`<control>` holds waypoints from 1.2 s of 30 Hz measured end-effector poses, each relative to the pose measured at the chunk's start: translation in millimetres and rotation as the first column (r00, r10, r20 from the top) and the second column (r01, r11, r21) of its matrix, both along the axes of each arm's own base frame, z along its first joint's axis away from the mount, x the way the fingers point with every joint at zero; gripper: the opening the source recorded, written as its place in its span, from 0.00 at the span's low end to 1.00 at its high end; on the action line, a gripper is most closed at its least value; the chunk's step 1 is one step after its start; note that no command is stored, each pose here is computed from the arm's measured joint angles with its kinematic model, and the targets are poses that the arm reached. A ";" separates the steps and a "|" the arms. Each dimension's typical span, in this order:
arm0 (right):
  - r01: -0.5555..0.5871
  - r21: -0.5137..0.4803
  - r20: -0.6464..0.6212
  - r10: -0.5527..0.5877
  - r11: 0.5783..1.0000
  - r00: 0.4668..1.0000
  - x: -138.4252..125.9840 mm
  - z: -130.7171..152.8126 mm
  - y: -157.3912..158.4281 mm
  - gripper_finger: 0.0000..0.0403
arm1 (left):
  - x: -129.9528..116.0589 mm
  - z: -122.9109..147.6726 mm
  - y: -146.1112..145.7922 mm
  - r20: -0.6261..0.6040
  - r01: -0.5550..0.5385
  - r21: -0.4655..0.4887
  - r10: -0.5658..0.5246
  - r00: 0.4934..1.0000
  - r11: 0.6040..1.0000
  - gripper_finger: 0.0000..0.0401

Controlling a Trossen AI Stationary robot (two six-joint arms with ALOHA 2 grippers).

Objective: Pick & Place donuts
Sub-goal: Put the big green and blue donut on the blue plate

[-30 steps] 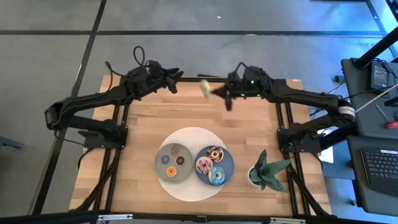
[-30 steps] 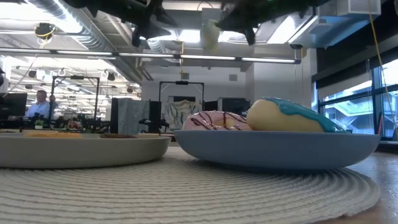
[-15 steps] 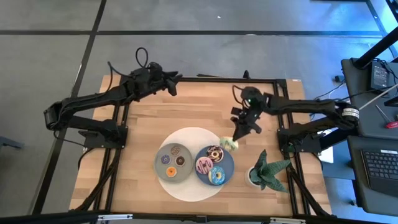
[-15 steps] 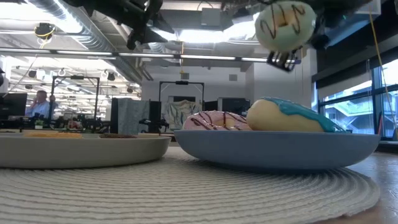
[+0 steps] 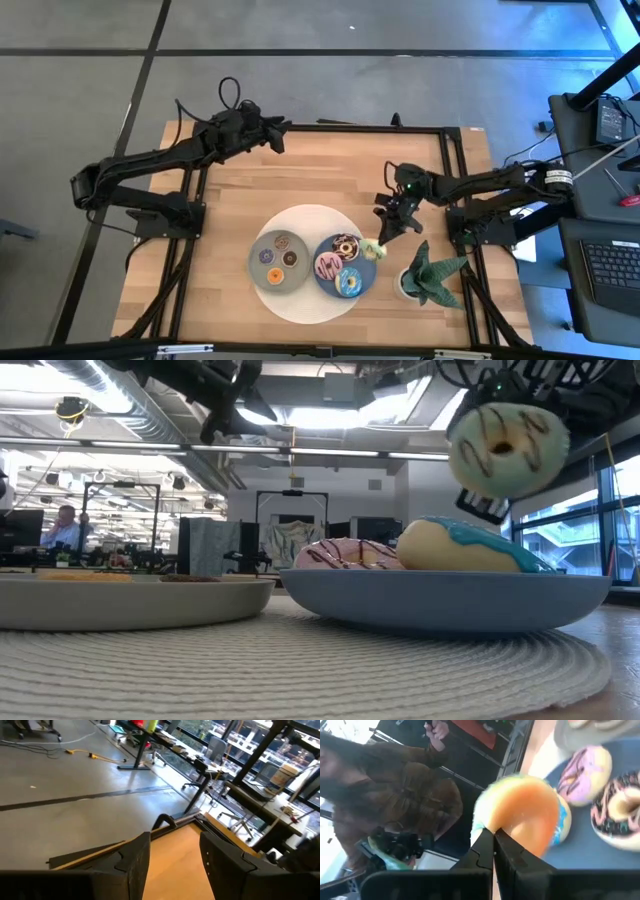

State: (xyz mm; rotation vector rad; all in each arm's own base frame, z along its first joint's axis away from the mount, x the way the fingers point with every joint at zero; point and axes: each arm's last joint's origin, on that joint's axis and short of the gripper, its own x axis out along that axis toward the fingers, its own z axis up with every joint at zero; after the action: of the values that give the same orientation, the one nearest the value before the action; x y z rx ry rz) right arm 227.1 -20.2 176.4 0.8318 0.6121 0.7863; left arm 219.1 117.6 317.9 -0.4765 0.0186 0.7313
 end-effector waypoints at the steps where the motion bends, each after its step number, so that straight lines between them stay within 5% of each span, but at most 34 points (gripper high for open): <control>1: -0.004 -0.005 0.015 0.004 1.000 1.000 2.1 -0.5 1.8 0.01 | -0.3 0.0 0.4 0.000 -0.008 0.001 0.008 1.000 1.000 0.42; 15: -0.115 0.034 -0.060 0.117 0.993 0.991 31.8 -34.9 25.2 0.01 | -0.7 -0.2 1.0 -0.004 -0.032 0.004 0.033 0.999 0.999 0.42; 22: -0.268 0.084 -0.042 0.272 0.960 0.961 49.7 -36.1 37.4 0.01 | -1.3 -3.6 0.7 -0.037 -0.033 -0.011 0.032 0.999 0.999 0.42; 36: -0.369 0.101 -0.018 0.372 0.924 0.928 66.1 -53.6 38.6 0.01 | -2.2 -7.9 0.3 -0.067 -0.039 -0.043 0.036 0.997 0.998 0.42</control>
State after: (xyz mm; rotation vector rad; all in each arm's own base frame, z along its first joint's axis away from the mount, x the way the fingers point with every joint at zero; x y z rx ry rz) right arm 293.2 18.4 122.8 0.8303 0.7822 1.1550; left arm 216.9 117.9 310.0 -0.4961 0.0882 0.7843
